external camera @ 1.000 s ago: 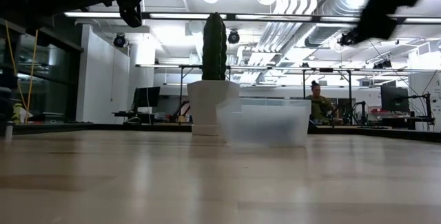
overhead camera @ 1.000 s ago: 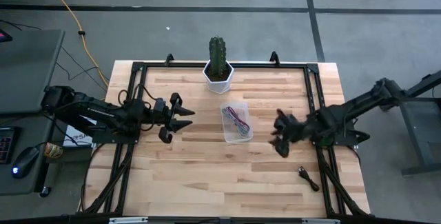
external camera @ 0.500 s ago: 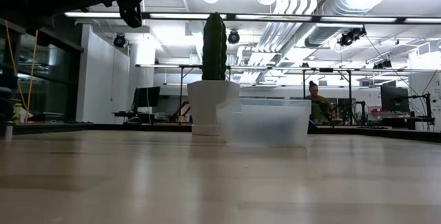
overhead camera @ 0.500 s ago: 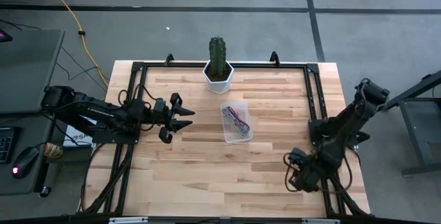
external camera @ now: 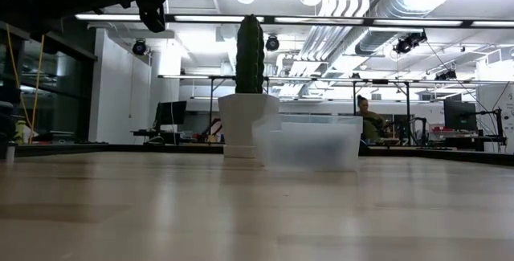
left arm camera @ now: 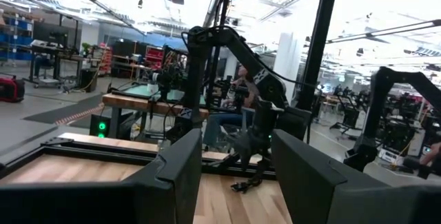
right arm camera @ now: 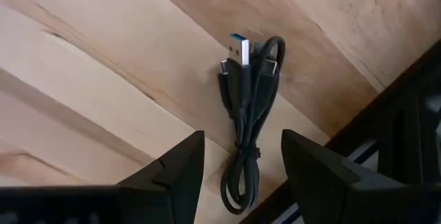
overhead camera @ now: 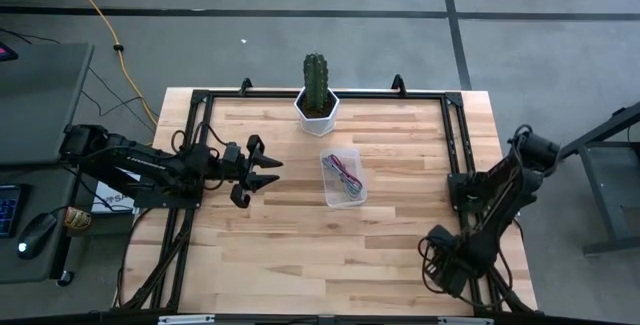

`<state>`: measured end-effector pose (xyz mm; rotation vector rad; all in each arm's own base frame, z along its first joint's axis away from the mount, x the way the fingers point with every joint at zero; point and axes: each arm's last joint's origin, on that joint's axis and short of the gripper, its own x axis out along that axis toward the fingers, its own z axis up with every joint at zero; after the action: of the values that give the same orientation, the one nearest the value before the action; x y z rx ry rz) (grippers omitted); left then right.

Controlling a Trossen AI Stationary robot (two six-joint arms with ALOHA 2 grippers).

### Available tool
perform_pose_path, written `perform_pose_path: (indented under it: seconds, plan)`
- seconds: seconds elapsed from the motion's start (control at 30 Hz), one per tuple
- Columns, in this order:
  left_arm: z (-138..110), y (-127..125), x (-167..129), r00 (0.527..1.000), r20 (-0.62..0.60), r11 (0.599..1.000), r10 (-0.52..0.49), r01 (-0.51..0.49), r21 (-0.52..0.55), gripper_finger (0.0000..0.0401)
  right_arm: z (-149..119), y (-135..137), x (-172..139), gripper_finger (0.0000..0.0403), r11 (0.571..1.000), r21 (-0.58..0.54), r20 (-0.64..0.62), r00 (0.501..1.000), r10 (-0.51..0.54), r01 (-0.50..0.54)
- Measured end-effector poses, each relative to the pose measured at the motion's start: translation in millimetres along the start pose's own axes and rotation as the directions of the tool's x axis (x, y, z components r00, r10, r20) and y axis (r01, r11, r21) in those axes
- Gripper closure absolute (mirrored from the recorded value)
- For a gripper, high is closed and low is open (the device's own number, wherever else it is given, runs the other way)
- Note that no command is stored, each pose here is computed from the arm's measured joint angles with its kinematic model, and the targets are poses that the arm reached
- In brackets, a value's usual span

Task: Pick and place USB-C Cables
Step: Put the black white charger cable into the transparent bin

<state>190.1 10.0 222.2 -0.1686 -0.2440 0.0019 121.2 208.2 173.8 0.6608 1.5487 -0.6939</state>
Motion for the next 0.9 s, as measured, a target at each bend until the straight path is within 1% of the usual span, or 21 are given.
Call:
perform_pose_path:
  seconds: [0.2, 0.37, 0.47, 0.67, 0.9]
  plan:
    - [0, 0, 0, 1.000, 0.000, 1.000, 0.000, 0.000, -0.001, 0.0247, -4, 4, 12, 0.0218, 0.999, 0.017, -0.024, 0.998, -0.052, 0.052]
    - [0, 0, 0, 1.000, 0.000, 1.000, 0.000, 0.000, 0.000, 0.0247, -4, 6, 21, 0.0218, 0.996, -0.002, -0.022, 0.995, -0.094, 0.094]
    - [0, 0, 0, 1.000, 0.000, 1.000, 0.000, 0.000, 0.000, 0.0247, -4, 8, 25, 0.0218, 0.995, -0.010, -0.019, 0.995, -0.100, 0.100]
    - [0, 0, 0, 1.000, 0.000, 1.000, 0.000, 0.000, 0.000, 0.0247, -6, 16, 34, 0.0218, 0.997, -0.030, -0.027, 0.997, -0.072, 0.071]
    - [0, 0, 0, 1.000, 0.000, 1.000, 0.000, 0.000, 0.000, 0.0247, -6, 19, 39, 0.0218, 0.996, -0.049, -0.026, 0.996, -0.082, 0.081]
